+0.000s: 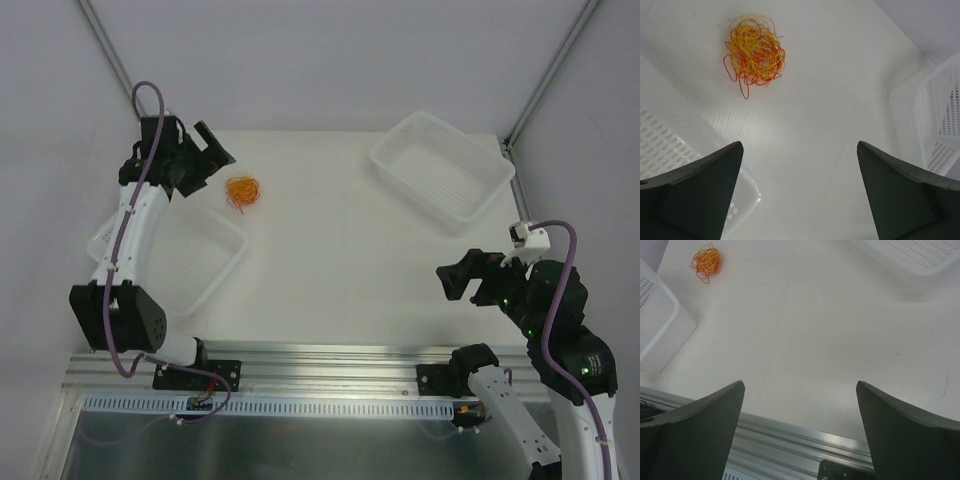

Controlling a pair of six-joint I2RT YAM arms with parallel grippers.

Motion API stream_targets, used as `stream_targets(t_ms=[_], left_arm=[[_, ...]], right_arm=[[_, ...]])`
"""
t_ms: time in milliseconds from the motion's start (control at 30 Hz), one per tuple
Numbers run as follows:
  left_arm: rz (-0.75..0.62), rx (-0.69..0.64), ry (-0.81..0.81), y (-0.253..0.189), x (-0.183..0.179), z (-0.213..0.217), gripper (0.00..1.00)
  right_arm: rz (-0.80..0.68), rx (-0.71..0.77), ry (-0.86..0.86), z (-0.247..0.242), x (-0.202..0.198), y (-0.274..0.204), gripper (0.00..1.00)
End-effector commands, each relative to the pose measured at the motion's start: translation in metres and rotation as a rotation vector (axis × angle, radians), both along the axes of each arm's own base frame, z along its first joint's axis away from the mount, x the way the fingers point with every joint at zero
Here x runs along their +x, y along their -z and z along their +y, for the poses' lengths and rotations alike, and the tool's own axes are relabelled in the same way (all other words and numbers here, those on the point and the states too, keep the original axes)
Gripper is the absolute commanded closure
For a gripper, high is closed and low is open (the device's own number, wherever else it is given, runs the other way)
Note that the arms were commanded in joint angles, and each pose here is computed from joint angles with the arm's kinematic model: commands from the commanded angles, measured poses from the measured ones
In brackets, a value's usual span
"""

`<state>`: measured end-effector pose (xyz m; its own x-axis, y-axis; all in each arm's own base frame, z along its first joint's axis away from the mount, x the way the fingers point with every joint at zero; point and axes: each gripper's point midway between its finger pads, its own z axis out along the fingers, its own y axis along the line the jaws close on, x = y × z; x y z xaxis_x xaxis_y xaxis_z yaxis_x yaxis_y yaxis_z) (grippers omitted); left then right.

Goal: Untangle the cables

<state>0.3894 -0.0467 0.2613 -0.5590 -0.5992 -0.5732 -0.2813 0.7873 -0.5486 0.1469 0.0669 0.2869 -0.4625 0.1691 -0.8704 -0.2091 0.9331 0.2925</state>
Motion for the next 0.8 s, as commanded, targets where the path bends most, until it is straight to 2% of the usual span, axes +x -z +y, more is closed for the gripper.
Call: stream_targets(t_ms=[0, 167, 300, 467, 600, 767], left_arm=[[-0.003, -0.017, -0.034, -0.006, 0.046, -0.002, 0.01], [0.046, 0.062, -0.065, 0.022, 0.091, -0.001, 0.01], [0.123, 0.115, -0.097, 0.066, 0.119, 0.005, 0.01], [0.210, 0.209, -0.139, 0.116, 0.135, 0.015, 0.01], [0.289, 0.234, -0.130, 0.163, 0.146, 0.013, 0.01], [0.346, 0.273, -0.090, 0.200, 0.149, 0.002, 0.01]], right_arm=[[0.052, 0.101, 0.042, 0.007, 0.005, 0.000, 0.00], [0.082, 0.102, 0.074, 0.004, 0.006, 0.009, 0.00], [0.067, 0.066, 0.090, -0.001, 0.010, 0.011, 0.00], [0.063, 0.021, 0.086, -0.003, 0.019, 0.012, 0.00], [0.093, 0.008, 0.080, 0.000, 0.028, 0.017, 0.00], [0.116, 0.005, 0.055, 0.006, 0.037, 0.023, 0.00]])
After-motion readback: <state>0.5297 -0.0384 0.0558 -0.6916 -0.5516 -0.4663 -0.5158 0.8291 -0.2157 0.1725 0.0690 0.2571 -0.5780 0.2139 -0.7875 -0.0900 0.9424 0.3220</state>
